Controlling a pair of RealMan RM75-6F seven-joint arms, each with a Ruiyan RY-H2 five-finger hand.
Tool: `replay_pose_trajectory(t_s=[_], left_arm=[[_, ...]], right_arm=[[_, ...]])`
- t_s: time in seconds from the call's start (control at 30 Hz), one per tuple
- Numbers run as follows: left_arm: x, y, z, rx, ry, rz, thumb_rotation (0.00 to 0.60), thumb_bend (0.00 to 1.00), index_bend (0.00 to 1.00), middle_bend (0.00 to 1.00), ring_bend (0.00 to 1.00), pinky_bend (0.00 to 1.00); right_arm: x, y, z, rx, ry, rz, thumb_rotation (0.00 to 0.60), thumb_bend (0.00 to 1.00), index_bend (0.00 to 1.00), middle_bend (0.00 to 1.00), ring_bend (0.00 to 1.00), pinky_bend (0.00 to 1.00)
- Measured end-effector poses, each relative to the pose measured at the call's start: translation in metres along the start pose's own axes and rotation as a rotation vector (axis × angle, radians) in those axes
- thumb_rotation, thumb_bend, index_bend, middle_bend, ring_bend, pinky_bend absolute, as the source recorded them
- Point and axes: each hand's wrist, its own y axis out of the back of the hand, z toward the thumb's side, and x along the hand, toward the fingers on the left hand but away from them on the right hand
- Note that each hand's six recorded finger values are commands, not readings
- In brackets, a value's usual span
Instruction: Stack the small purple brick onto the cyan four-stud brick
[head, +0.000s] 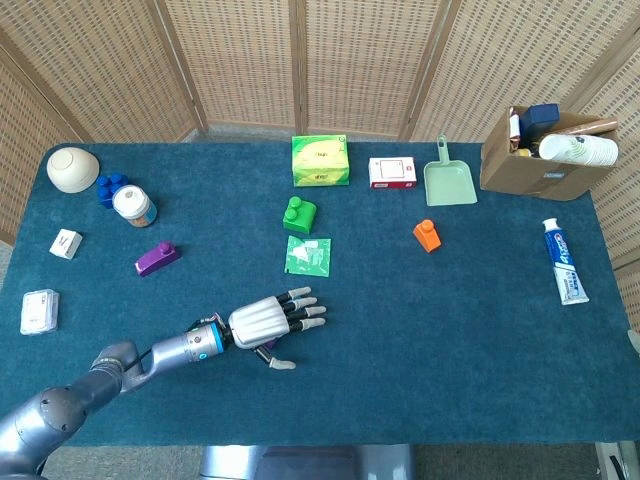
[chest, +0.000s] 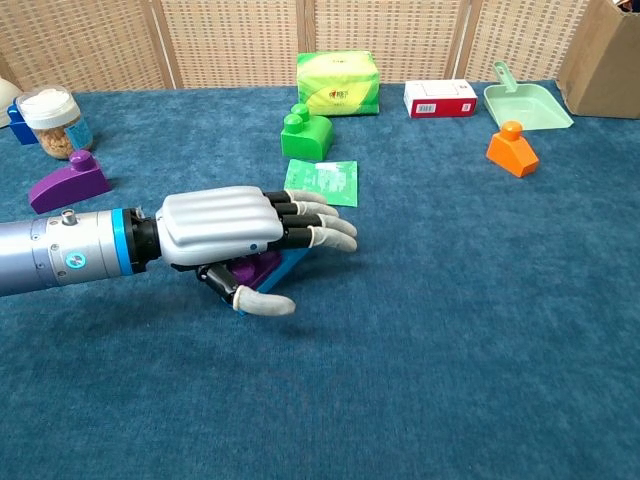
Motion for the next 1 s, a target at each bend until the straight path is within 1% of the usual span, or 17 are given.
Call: replay_pose_trajectory(t_s=[0.37,0.57,0.73,0.87,1.0], left_arm=[[-0.002,-0.005,-0.002,0.002,0.011,-0.006,0.0,0.27,0.07,0.0,0.0,0.0],[-0.002,0.001,-0.002,-0.014,0.009,0.03,0.0,0.27,0.07,0.0,0.0,0.0],[0.002,0.009,0.002,-0.017,-0.013,0.064,0.0,0.27,0.07,0.0,0.0,0.0],[0.005,0.013,0.005,-0.021,-0.021,0.076,0.0,0.27,0.07,0.0,0.0,0.0],[0.009,0.011,0.006,-0.019,-0.023,0.07,0.0,0.27,0.07,0.0,0.0,0.0]], right_arm=[[0.0,0.001,-0.001,0.002,-0.006,-0.002,0.6,0.18,0.34,0.19,0.0,0.13],[0.0,0.001,-0.001,0.005,-0.007,-0.001,0.6,0.18,0.34,0.19,0.0,0.13],[0.0,0.0,0.0,0.007,-0.008,0.0,0.6,0.18,0.34,0.19,0.0,0.13],[0.001,0.002,-0.001,0.008,-0.011,-0.004,0.6,0.18,0.34,0.19,0.0,0.13],[0.002,0.004,-0.002,0.008,-0.014,-0.008,0.6,0.18,0.34,0.19,0.0,0.13]])
